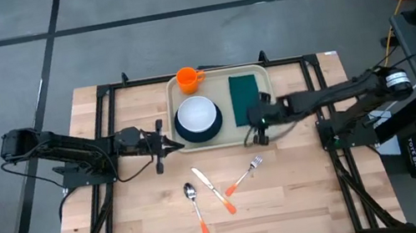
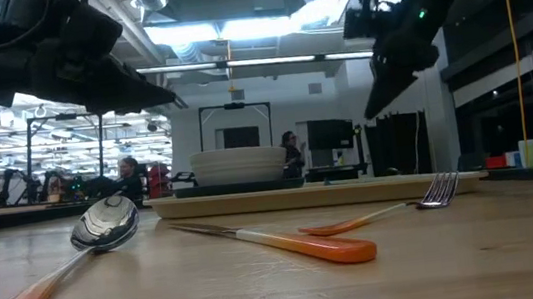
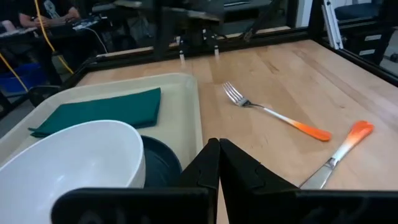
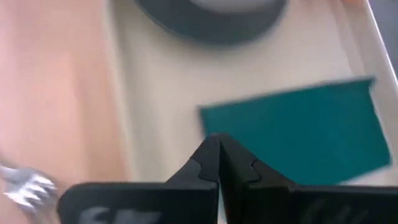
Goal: Set up tray
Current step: Put the orange fork on top of the dark green napkin on the gray tray
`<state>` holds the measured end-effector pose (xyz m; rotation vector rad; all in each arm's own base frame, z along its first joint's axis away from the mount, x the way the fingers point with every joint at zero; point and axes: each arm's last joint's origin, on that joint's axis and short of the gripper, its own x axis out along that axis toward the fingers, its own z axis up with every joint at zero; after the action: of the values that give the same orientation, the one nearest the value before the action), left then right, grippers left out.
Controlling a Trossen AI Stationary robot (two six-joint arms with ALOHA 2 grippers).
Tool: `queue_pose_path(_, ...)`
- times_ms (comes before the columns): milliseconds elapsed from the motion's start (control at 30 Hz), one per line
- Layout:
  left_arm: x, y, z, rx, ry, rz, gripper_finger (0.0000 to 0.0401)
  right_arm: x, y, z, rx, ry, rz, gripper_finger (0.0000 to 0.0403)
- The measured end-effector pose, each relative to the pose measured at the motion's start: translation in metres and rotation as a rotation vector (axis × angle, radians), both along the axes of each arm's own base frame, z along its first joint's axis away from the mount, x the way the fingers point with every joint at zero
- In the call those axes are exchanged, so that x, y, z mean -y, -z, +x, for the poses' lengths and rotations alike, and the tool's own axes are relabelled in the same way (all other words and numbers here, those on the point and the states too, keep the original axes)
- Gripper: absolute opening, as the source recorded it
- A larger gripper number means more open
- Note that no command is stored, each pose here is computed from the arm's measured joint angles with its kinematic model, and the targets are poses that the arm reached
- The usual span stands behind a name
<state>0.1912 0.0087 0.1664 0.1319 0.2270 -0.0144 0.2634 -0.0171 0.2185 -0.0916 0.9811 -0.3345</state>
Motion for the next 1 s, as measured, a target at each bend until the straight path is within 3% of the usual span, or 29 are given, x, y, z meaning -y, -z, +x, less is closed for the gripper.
queue_pose_path(533,0.023,0.0,0.0,0.001,0.135,0.078,0.0002,-0.097,0.021,-0.013,0.324,0.029,0.016,0.0004)
queue_pose_path(1000,0.025,0.0,-0.001,0.0,0.139,0.079,0.0003,-0.096,0.017,-0.008,0.361,-0.008,-0.014,0.0017)
